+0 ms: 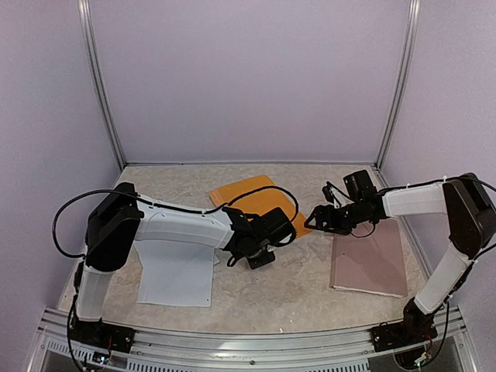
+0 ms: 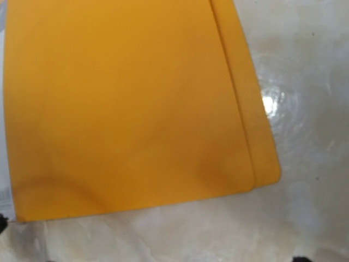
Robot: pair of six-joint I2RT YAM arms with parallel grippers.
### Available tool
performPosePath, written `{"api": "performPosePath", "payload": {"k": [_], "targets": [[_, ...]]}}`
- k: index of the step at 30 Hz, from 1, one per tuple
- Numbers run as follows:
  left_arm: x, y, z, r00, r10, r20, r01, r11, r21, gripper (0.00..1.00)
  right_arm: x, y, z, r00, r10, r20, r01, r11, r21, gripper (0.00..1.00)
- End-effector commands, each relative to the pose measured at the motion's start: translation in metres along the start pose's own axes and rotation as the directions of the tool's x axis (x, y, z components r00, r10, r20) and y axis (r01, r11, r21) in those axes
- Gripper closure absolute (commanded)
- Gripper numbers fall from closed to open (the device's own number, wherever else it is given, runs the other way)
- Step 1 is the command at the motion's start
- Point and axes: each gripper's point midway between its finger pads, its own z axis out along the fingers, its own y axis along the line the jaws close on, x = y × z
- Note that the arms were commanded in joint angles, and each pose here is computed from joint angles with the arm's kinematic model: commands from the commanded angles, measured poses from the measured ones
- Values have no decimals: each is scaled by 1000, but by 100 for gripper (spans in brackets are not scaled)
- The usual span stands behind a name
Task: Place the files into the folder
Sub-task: Pick up the folder from the center of the board.
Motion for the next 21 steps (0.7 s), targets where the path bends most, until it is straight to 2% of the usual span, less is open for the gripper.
{"api": "performPosePath", "payload": {"k": [1, 3, 7, 9, 12, 21], "targets": [[-15, 15, -20, 997, -28, 78, 32, 998, -48, 100, -10, 4, -7, 1000, -1, 10, 1, 1000, 10, 8], [-14, 14, -20, 996, -36, 81, 40, 999, -38, 100, -12, 5, -8, 1000, 0, 17, 0, 1000, 7, 8], [-16, 7, -20, 996, -25, 81, 23, 999, 25, 66, -8, 4, -6, 1000, 5, 10, -5, 1000, 5, 8], [-15, 3, -17, 997, 10, 75, -13, 999, 39, 57, -6, 1, -2, 1000, 9, 3, -9, 1000, 8, 8], [-14, 4, -9, 997, 42, 66, -45, 998, 46, 51, -5, -1, 3, 1000, 13, -4, -13, 1000, 7, 8], [-8, 12, 1, 996, 86, 25, -86, 996, 38, 49, -6, 0, 6, 1000, 7, -5, -8, 1000, -8, 8]]}}
